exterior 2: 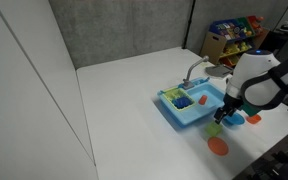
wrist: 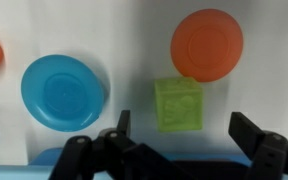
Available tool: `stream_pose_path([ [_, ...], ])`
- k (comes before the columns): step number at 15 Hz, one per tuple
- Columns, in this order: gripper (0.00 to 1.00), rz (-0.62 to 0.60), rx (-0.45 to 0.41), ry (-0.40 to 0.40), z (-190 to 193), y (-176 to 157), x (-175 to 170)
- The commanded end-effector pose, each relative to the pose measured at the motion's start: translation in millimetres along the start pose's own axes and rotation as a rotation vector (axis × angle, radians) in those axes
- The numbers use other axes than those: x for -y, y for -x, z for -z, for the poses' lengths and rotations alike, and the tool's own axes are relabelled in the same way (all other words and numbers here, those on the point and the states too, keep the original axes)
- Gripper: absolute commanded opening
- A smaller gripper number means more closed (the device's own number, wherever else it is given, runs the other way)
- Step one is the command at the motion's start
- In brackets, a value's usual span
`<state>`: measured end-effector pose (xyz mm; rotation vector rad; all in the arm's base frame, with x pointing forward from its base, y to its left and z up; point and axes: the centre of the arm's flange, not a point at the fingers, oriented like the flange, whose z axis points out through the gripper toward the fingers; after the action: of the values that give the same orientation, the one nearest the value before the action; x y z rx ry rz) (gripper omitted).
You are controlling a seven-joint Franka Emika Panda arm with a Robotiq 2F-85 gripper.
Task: Put the light green object on the sink
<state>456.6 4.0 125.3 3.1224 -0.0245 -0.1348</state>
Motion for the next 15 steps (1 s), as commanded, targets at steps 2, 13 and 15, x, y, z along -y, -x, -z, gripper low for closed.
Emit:
stream_pose_path([
  [2,1.00,0.032,-0.002,0.010,-26,-14,7],
  [13,1.00,0.038,0.031,0.020,-63,-14,12],
  [15,1.00,0.041,0.036,0.021,-66,-13,13],
])
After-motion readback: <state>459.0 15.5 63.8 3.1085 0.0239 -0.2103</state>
